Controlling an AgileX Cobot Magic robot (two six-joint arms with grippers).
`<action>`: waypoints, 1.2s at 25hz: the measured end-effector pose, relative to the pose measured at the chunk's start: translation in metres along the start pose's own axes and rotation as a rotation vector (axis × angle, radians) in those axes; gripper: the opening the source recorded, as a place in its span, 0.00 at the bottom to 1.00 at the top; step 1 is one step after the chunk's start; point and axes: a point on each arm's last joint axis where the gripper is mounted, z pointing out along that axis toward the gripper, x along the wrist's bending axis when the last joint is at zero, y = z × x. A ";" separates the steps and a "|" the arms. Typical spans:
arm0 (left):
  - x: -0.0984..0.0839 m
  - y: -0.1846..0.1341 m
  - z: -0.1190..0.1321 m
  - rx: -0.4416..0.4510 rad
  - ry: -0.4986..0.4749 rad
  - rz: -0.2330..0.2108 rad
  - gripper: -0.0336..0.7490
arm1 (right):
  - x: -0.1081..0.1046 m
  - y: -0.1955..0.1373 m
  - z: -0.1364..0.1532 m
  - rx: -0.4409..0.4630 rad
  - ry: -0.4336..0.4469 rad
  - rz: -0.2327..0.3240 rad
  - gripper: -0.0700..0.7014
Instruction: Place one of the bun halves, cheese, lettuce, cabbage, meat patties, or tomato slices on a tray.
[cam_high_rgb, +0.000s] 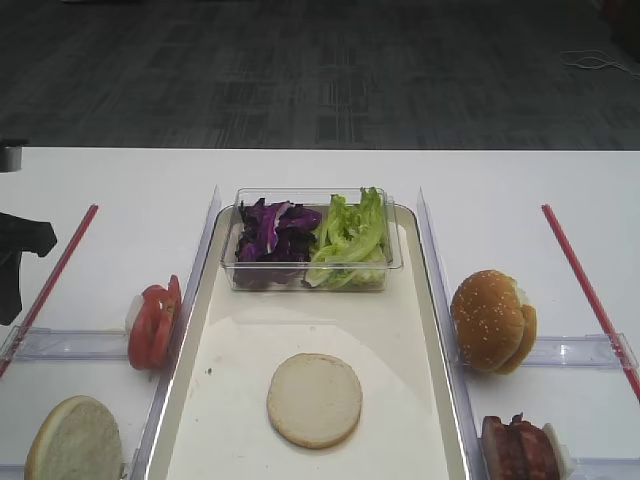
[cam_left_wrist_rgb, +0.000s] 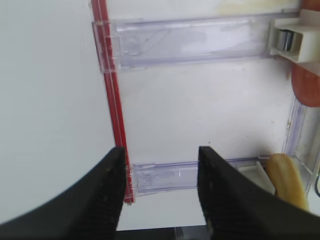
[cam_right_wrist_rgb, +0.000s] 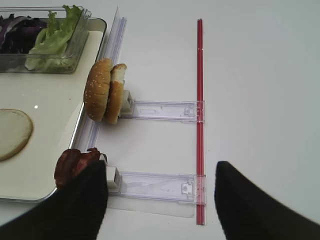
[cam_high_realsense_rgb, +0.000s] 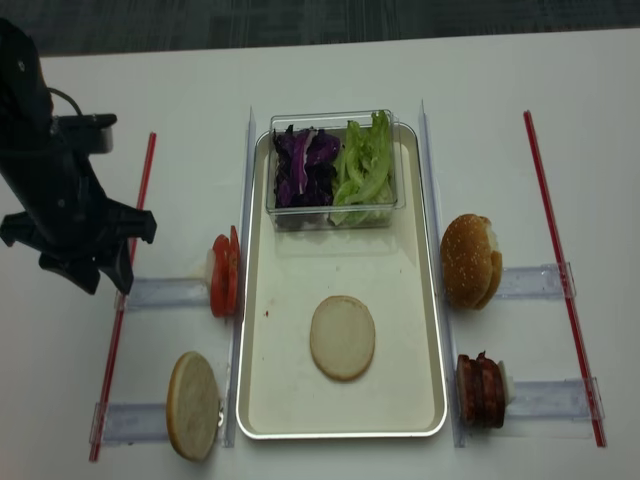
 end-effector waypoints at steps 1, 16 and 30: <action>0.000 -0.002 -0.003 -0.012 0.000 0.000 0.49 | 0.000 0.000 0.000 0.000 0.000 0.000 0.70; -0.002 -0.070 -0.080 -0.306 0.006 0.005 0.49 | 0.000 0.000 0.000 0.000 0.000 0.000 0.70; -0.004 -0.157 -0.089 -0.494 0.012 0.014 0.49 | 0.000 0.000 0.000 0.000 0.000 0.000 0.70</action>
